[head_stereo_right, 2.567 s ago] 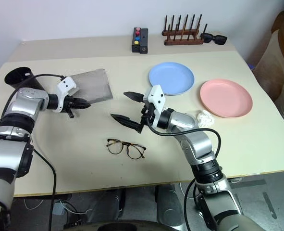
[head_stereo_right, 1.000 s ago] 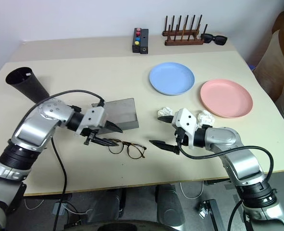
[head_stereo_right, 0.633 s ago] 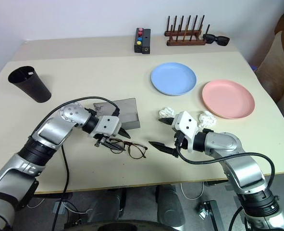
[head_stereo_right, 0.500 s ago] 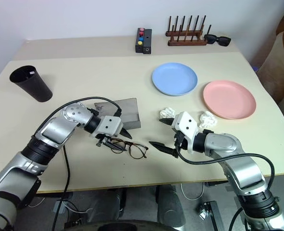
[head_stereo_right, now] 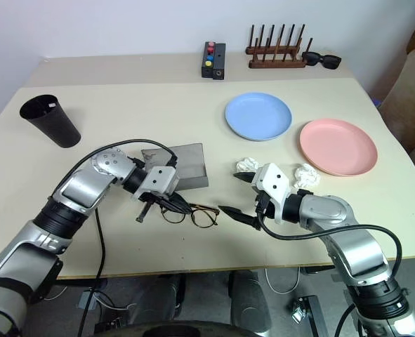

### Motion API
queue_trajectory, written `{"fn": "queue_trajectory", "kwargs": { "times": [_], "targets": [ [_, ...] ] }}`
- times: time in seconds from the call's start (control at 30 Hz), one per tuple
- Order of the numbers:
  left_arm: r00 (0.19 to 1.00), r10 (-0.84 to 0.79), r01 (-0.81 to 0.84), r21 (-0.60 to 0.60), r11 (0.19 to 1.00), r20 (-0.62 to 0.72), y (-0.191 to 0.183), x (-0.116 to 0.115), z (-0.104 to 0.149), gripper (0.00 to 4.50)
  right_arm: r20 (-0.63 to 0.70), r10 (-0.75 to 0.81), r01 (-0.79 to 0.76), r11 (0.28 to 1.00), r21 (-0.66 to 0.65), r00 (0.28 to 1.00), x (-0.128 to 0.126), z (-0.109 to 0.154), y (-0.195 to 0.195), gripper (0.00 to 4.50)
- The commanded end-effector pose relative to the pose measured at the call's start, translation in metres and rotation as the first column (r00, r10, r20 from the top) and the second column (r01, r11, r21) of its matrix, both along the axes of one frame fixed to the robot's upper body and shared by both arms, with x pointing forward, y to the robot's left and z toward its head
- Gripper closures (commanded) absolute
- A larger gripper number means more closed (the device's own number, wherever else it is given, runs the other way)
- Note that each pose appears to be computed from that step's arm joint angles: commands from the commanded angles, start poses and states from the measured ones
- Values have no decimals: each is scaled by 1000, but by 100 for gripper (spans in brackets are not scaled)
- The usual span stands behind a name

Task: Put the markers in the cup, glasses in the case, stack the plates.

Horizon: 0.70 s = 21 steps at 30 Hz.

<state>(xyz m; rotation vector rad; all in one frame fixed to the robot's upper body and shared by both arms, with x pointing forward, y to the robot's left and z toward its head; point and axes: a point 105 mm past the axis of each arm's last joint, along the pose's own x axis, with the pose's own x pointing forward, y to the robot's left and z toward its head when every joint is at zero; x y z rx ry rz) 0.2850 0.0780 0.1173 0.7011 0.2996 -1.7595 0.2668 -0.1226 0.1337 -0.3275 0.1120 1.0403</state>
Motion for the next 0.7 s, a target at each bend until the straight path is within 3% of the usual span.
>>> {"fn": "queue_trajectory", "kwargs": {
  "times": [0.03,0.23,0.37,0.5,0.7],
  "targets": [
    [1000,17,-17,-66,998,-5,6,-1,21,447,80,-37,37,999,-8,996,8,17,-13,0],
    [995,101,-102,-189,977,-13,26,7,60,447,88,-92,95,995,-31,992,14,17,-35,0],
    [966,247,-225,-211,951,80,42,36,73,447,73,-72,74,997,-24,995,13,13,-31,0],
    [925,343,-313,-188,931,161,52,61,71,447,69,-39,39,999,3,997,14,12,-17,0],
    [917,356,-339,-122,933,177,51,74,47,447,63,1,-3,999,32,998,12,10,0,0]
  ]
}}
